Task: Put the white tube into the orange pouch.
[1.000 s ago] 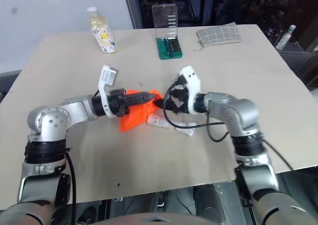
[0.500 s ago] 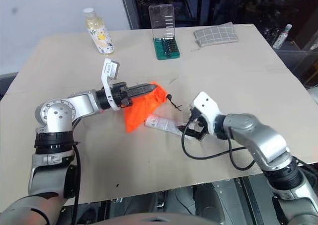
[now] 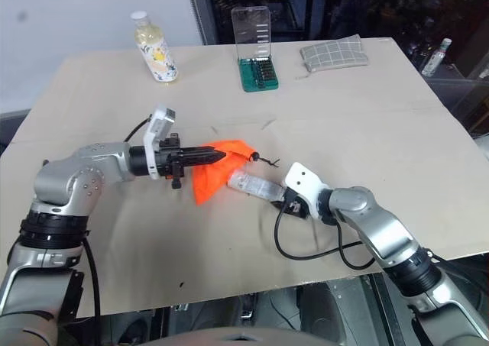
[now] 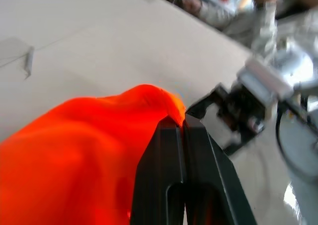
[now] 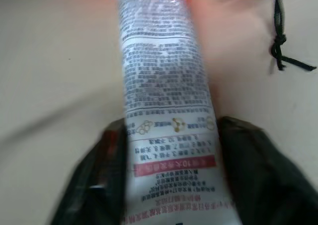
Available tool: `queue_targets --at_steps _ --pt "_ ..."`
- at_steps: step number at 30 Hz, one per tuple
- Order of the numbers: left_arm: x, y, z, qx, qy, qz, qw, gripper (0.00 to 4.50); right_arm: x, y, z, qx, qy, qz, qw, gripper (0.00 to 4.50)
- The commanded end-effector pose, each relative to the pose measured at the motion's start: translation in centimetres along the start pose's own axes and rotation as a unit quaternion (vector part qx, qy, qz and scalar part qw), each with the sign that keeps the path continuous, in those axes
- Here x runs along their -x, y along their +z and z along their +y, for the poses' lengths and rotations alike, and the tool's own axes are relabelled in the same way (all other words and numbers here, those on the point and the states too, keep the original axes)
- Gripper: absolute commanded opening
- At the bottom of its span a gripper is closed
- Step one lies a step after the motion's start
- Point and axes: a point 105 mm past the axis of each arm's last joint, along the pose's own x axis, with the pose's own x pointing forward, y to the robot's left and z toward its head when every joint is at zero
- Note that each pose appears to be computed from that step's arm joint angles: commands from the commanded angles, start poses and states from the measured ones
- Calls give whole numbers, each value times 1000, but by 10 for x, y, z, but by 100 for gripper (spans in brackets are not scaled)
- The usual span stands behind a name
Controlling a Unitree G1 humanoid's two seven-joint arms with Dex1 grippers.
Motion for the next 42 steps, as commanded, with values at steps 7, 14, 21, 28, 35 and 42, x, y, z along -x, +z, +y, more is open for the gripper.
queue_targets --at_steps 7,14,21,28,35,42 --pt "-10 54 6 81 -54 -81 992 0 40 39 12 -5 -9 -84 996 8" --pt "-38 59 -7 70 -103 -61 990 0 42 45 -7 -24 -73 -91 993 8" --pt "-59 43 -23 66 -155 -27 985 0 55 43 -8 -44 -95 -88 991 8" --pt "-62 24 -24 30 -167 4 986 0 60 32 5 -124 -83 -63 987 7" --pt "-80 -1 -47 -77 -220 49 971 0 36 38 3 -171 -84 -41 981 2" --pt "-78 -9 -61 -111 -261 58 957 0 20 50 -9 -247 -70 -78 963 2"
